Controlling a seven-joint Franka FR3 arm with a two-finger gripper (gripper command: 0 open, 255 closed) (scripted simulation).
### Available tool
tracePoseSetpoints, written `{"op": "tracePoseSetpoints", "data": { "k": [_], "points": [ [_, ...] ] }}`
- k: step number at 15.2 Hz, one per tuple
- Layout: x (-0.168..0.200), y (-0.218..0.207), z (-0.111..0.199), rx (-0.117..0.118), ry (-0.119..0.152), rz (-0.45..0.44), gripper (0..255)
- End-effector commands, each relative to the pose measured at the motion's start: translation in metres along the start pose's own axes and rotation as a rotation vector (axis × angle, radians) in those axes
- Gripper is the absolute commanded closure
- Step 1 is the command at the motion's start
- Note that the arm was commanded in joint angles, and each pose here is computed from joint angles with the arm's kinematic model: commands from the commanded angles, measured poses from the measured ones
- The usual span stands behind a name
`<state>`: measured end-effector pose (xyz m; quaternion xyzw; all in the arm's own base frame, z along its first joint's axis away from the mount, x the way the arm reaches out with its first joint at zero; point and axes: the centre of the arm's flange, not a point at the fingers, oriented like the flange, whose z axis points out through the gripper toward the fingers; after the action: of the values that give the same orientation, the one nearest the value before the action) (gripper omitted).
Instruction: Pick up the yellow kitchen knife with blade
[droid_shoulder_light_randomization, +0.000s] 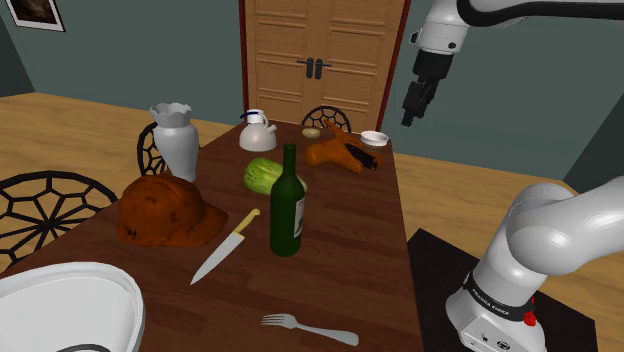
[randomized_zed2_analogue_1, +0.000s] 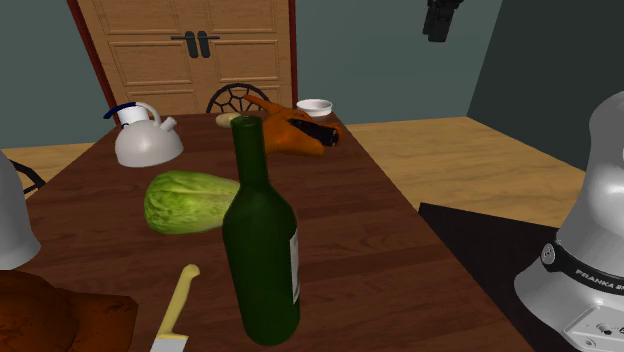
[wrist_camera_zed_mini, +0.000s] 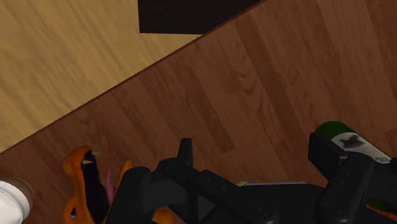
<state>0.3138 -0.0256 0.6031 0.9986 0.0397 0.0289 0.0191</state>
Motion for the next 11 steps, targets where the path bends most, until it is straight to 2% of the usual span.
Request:
{"op": "tracePoseSetpoints", "data": {
  "k": [1, 11],
  "points": [
    [0.000, 0.000, 0.000, 0.000, 0.000, 0.000, 0],
    [0.047, -0.097, 0.076, 0.003, 0.000, 0.173, 0]
  ]
}}
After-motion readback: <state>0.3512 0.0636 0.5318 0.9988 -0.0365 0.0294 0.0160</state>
